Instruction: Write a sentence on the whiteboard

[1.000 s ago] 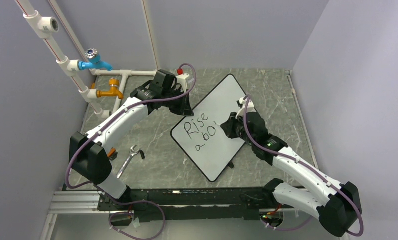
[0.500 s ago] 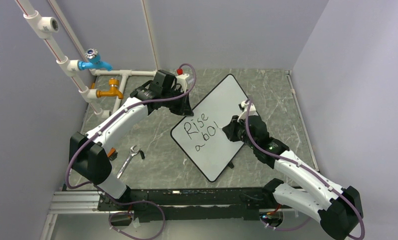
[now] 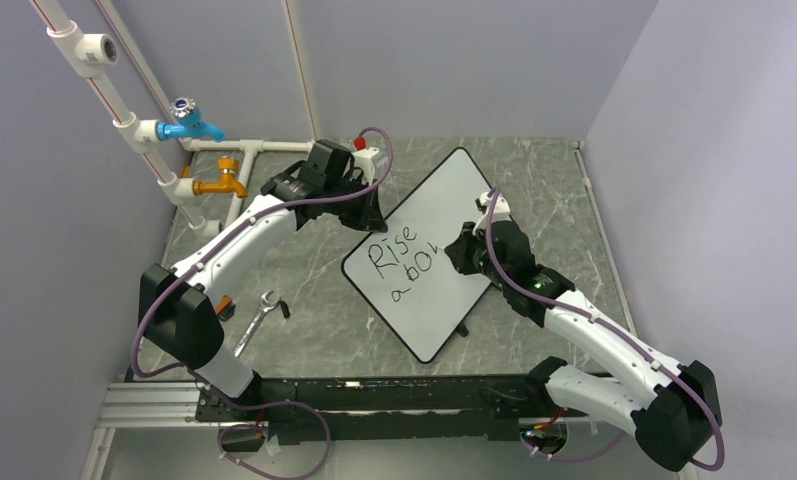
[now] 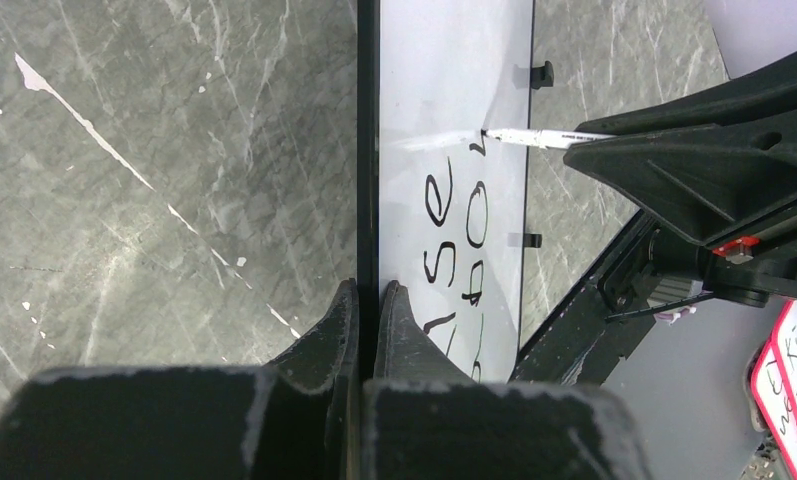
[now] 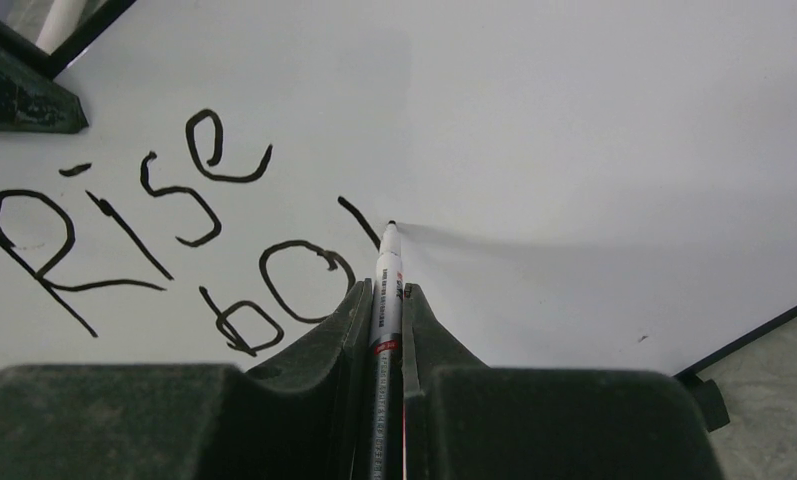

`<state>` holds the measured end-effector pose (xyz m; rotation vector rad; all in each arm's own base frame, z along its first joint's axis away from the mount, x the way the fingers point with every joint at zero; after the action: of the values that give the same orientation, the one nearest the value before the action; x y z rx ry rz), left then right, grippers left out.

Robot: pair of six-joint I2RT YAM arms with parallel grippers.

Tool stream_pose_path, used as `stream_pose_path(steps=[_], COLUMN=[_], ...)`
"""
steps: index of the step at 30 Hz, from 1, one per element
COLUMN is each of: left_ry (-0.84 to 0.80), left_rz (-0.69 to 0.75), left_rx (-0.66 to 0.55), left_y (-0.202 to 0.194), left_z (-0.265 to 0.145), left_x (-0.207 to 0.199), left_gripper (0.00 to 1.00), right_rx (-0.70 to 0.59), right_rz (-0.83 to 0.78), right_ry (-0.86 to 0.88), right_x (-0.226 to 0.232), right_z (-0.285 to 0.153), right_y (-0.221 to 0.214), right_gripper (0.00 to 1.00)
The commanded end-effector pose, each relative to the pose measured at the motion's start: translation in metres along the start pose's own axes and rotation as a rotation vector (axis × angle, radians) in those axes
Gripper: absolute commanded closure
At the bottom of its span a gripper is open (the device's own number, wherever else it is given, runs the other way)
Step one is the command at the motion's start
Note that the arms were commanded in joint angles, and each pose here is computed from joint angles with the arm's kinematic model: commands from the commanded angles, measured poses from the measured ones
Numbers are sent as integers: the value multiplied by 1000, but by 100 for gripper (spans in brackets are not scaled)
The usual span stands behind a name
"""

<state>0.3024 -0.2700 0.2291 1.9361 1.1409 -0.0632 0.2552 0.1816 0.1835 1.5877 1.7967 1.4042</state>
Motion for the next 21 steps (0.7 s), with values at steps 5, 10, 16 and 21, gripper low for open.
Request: stream_pose_path(steps=[5, 10, 16, 21], left_ry=[26, 27, 27, 28], left_rz=[69, 70, 68, 68], left_rx=[-45, -44, -41, -42], left_y=[10, 10, 9, 9], left_z=[-7, -6, -6, -6], left_x=[-3, -3, -3, -3], left_gripper=[100, 100, 100, 100], right_rx=[-47, -63, -90, -131], right_rz=[-6, -7, -10, -11], right_ry=[-6, 4, 13, 13], right_x=[6, 11, 15, 15], right_z=[12, 16, 13, 0], right_y=[25, 37, 49, 61], right_gripper=[100, 100, 100, 100])
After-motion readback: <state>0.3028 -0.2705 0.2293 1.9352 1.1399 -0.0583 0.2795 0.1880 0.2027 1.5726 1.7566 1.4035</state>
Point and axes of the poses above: each gripper's point midway between its finger pads, its own z axis out along the fingers, its own x axis along the line the jaws close on, y = z × x, the point moved 2 cm from there along -z, back along the fingers
